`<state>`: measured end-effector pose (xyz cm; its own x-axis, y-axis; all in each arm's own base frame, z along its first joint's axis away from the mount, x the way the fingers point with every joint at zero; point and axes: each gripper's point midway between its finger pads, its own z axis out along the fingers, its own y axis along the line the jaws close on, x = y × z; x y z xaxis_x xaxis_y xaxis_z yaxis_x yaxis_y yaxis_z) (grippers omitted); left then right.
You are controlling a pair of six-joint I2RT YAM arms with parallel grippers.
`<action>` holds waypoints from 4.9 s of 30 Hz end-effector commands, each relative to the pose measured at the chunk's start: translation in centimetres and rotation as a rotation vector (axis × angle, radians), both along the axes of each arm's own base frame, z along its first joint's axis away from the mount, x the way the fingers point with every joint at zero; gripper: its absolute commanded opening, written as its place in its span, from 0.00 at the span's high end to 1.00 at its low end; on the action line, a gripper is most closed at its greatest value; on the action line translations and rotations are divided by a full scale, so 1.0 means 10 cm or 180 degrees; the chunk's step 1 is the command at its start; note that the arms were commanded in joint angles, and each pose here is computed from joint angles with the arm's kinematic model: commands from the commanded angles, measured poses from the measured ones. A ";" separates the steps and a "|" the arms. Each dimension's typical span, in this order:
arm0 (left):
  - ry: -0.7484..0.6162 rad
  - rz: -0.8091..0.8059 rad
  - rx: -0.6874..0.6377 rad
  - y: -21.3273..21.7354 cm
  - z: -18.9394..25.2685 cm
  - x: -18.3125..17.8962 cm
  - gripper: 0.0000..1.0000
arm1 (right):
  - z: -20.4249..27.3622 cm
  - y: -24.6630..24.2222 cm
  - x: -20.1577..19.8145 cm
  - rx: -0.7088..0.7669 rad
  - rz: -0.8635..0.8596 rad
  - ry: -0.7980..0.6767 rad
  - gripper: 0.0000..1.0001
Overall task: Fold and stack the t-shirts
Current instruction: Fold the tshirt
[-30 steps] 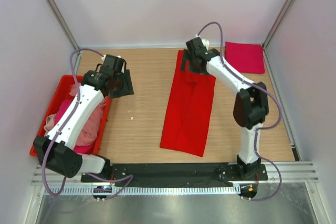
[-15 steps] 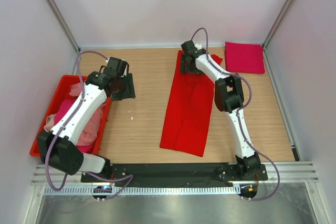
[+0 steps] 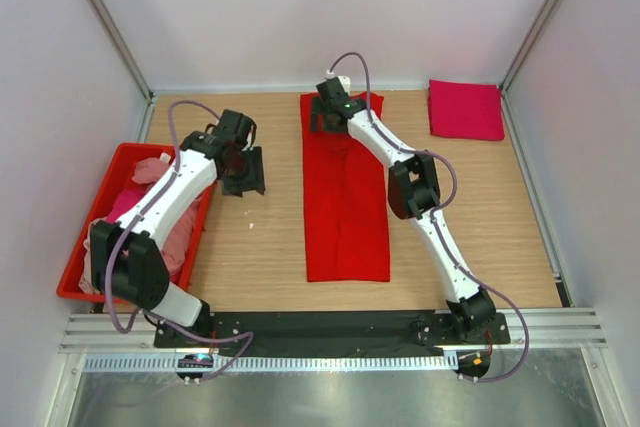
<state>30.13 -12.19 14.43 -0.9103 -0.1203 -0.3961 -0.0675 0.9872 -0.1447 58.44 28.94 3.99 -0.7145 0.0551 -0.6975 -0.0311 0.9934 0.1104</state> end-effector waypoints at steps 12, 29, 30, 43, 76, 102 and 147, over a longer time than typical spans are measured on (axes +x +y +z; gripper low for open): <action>0.0879 -0.0461 -0.0567 -0.59 -0.40 -0.47 0.53 | 1.43 -1.13 -1.26 -0.0320 -0.0227 0.0505 0.04; 0.1340 -0.0130 -0.0405 -1.19 -0.74 -1.25 0.64 | 0.58 -1.47 -3.91 0.0003 -0.0274 0.1521 0.21; 0.1364 -0.0052 -0.0411 -1.23 -0.76 -1.29 0.64 | 0.55 -1.47 -3.96 0.0010 -0.0275 0.1560 0.21; 0.1216 0.0414 -0.0049 -1.25 -0.92 -1.46 0.59 | 0.36 -1.38 -4.23 0.0401 -0.0327 0.1732 0.43; 0.1282 0.0363 0.0093 -1.51 -1.23 -1.52 0.66 | 0.05 -1.23 -4.35 0.0299 -0.0202 0.2016 0.50; 0.1211 0.0264 0.0237 -1.50 -1.22 -1.46 0.82 | -0.13 -1.16 -4.27 0.0141 -0.0246 0.2142 0.69; 0.1120 0.0317 0.0120 -1.32 -1.15 -1.57 1.00 | -0.12 -1.44 -4.40 -0.0092 -0.0188 0.2056 0.99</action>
